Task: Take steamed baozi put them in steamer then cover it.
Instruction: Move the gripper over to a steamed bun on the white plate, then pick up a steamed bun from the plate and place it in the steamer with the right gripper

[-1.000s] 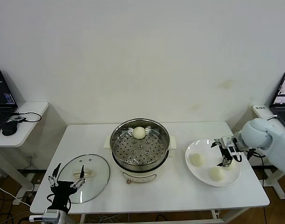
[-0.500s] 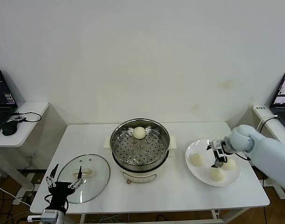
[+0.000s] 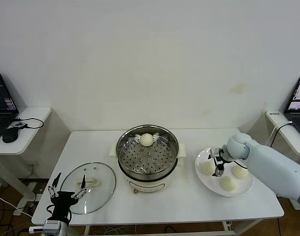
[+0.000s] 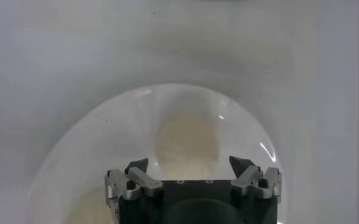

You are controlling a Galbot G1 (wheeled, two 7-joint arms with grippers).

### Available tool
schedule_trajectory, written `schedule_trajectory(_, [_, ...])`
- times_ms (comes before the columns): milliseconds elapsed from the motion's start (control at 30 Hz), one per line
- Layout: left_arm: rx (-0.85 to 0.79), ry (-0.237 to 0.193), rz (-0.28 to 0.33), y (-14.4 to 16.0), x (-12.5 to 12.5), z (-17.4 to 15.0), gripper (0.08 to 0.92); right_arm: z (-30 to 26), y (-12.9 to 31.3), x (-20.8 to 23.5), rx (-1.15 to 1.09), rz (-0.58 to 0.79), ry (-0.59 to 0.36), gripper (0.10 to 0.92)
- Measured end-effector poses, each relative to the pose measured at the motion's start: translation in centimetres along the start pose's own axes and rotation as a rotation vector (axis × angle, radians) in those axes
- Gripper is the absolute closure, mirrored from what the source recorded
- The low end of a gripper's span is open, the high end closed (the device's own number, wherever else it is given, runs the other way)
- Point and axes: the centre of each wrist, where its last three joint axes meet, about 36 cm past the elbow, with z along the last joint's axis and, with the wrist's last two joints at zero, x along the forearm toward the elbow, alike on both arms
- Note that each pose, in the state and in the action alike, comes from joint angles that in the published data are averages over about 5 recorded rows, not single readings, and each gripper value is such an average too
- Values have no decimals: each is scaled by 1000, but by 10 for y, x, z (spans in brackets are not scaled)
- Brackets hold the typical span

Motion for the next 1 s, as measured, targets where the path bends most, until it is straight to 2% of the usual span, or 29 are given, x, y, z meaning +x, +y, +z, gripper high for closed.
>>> schedule_trajectory(300, [4, 2, -4, -1, 0, 0, 177, -1, -1, -1, 1, -16, 5, 359])
schedule_trajectory(600, [10, -3, -5, -3, 0, -1, 177, 0, -7, 17, -1, -17, 2, 402])
schedule_trajectory(767, [13, -9, 0, -5, -2, -2, 177, 1, -18, 51, -5, 11, -1, 398])
schedule_trajectory(1000, [12, -10, 8, -7, -5, -1, 177, -15, -40, 121, -6, 86, -45, 387])
